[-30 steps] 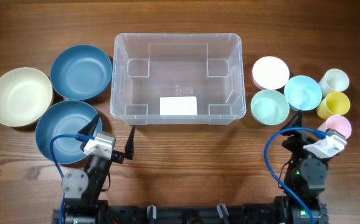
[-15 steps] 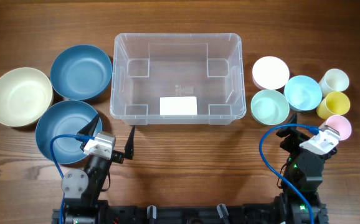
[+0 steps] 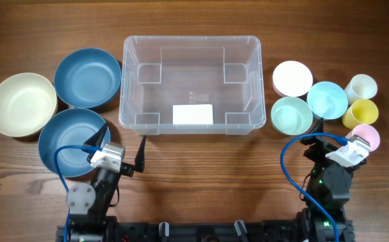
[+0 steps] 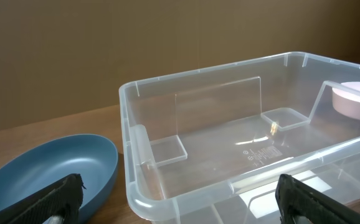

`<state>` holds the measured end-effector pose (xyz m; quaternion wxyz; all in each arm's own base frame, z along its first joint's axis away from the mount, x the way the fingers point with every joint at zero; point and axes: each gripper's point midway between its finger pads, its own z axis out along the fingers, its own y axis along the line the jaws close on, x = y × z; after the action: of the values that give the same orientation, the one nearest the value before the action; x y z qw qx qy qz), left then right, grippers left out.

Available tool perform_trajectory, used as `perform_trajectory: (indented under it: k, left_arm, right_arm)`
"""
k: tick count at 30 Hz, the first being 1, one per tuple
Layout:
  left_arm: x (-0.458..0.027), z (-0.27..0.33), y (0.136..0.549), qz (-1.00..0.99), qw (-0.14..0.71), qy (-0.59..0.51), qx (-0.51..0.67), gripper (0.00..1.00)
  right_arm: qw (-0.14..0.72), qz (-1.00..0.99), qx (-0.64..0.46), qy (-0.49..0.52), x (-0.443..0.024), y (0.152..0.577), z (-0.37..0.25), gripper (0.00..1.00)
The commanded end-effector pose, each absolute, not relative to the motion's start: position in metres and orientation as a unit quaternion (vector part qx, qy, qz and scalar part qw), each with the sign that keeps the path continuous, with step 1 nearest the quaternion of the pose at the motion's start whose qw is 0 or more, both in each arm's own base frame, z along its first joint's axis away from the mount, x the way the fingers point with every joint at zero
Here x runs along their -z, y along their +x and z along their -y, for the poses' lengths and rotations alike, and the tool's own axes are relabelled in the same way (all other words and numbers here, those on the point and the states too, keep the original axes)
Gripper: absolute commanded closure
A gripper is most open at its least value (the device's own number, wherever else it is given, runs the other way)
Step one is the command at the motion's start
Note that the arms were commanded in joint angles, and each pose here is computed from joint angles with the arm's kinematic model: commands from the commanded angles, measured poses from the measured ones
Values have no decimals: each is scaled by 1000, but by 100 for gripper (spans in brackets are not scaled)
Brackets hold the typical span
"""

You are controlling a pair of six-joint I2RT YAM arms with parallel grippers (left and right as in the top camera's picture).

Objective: Pack container

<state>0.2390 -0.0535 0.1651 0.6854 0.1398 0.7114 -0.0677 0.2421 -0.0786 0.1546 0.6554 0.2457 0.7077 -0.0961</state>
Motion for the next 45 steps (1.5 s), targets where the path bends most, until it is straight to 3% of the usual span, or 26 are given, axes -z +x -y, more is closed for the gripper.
perform_trajectory:
  k: [1,9,19,24,34,45]
  left_arm:
    - [-163,58,238,-708,685,155,70,0]
    - [-163,58,238,-708,685,155,70,0]
    - [-163,58,238,-708,685,155,70,0]
    - [-163,58,238,-708,685,155,70,0]
    - [-163,58,238,-708,685,155,70,0]
    - [-163,58,238,-708,685,155,70,0]
  right_arm:
    - [693,-667,97,254,-180,242,83,1]
    - [756,-613,181,143,-238,240,75,0]
    - [823,-517,181,150,-292,220,75,0]
    - [794,-561,189,141,-270,230,75,0]
    - [651,-731,190,71,-165,250,64,0]
    - [588,-784,190,51,-126,244,62,0]
